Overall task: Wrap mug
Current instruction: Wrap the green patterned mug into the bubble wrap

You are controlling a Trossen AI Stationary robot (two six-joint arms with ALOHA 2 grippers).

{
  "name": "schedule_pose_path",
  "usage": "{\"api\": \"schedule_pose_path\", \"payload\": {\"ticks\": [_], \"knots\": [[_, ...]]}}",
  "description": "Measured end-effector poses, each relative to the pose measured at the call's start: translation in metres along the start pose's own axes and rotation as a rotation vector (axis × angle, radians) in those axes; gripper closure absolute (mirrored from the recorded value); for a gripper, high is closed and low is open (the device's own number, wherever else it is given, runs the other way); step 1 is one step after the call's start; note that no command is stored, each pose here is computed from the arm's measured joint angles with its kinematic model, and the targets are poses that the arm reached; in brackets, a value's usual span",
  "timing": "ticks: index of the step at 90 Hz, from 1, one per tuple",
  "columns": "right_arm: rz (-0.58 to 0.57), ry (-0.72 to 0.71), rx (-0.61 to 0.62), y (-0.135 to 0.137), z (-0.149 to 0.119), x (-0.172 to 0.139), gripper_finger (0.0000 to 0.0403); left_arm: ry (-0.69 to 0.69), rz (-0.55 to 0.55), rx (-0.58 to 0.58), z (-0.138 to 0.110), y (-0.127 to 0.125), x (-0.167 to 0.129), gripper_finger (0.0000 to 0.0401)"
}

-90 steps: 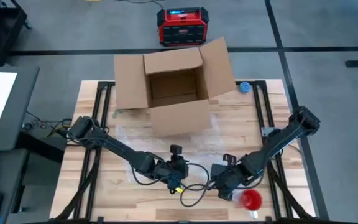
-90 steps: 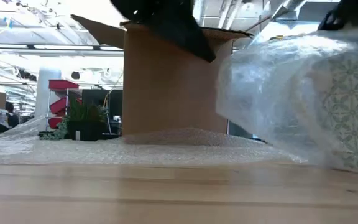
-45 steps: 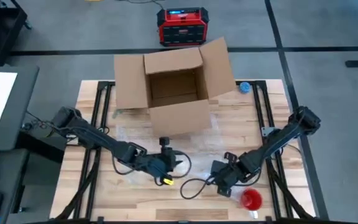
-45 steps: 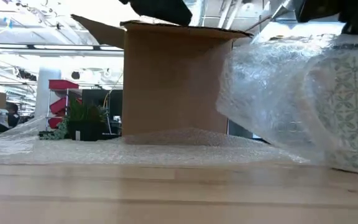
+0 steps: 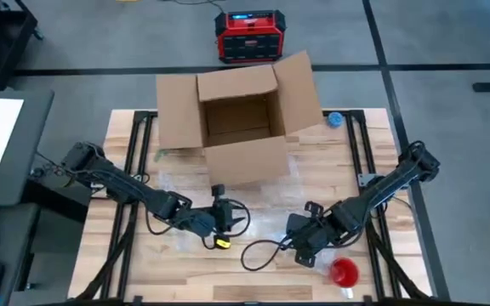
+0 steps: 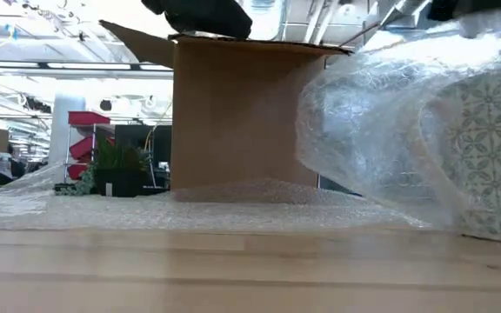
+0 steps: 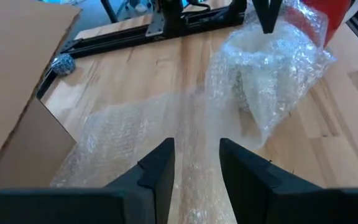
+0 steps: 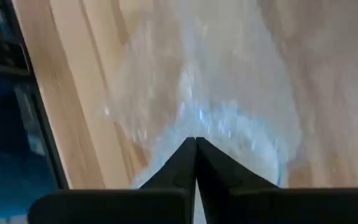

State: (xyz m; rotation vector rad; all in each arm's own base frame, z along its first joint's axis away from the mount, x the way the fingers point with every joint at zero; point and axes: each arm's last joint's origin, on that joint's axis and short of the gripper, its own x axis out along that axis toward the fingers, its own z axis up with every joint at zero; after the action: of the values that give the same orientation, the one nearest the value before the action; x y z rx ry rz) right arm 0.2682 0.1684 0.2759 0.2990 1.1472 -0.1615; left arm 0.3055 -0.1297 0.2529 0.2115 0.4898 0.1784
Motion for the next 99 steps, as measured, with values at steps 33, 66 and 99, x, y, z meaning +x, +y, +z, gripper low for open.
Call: {"api": "schedule_pose_path", "payload": {"ticks": [33,66,99], "knots": [[-0.002,0.091,0.093,-0.037,-0.027,0.069,0.0403,-0.001,-0.002,0.0,0.0,0.0,0.0,0.0294],[-0.003,0.167,0.083,-0.033,-0.019,0.049,0.0403,-0.013,-0.004,-0.008,0.002,-0.001,0.0,0.0294],[-0.015,0.005,0.002,0.003,0.001,-0.023,0.0403,-0.013,-0.01,-0.008,0.002,-0.001,0.0,0.0294]]}}
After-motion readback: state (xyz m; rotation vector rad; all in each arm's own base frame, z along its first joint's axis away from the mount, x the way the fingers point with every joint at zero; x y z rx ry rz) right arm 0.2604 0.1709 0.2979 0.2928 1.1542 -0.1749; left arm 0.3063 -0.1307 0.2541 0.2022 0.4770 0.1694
